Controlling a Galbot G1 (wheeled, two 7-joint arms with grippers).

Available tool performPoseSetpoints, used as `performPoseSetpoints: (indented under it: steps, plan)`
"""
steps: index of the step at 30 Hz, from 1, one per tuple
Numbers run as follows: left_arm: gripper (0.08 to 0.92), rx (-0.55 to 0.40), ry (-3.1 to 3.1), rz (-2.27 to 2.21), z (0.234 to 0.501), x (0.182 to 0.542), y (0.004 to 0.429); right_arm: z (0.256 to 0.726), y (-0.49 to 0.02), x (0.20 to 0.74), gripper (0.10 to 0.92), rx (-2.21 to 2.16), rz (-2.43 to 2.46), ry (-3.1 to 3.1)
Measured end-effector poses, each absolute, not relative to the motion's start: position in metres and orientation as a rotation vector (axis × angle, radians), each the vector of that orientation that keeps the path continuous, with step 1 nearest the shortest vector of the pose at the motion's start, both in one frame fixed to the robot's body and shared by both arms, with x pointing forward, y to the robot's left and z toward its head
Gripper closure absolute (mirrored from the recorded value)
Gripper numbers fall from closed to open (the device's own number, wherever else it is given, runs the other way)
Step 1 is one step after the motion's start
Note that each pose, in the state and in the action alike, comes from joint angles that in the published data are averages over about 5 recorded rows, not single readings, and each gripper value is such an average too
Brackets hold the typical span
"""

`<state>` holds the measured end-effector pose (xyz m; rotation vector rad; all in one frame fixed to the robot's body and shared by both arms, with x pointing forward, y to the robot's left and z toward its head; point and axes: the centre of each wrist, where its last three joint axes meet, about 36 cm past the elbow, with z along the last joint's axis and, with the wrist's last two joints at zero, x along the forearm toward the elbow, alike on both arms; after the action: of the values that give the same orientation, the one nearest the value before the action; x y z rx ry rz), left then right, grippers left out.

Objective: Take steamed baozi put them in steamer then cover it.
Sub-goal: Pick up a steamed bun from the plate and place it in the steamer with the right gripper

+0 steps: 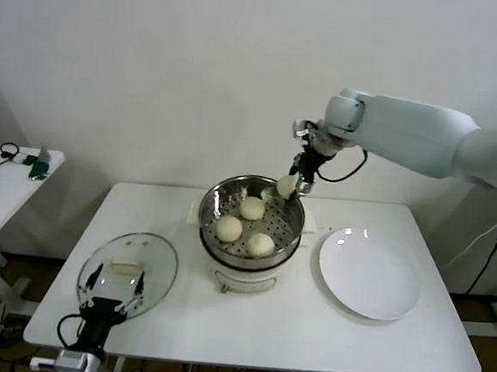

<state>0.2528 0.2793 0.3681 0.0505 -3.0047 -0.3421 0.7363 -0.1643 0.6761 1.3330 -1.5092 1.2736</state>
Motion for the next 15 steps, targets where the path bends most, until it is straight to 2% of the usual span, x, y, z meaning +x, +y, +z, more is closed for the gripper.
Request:
performPoseSetpoints:
  steps: [15]
  plan:
    - [0.177, 0.055, -2.99, -0.352, 0.365, 0.252, 0.286, 0.611, -0.133, 0.73, 0.31, 1.345, 1.296, -1.385]
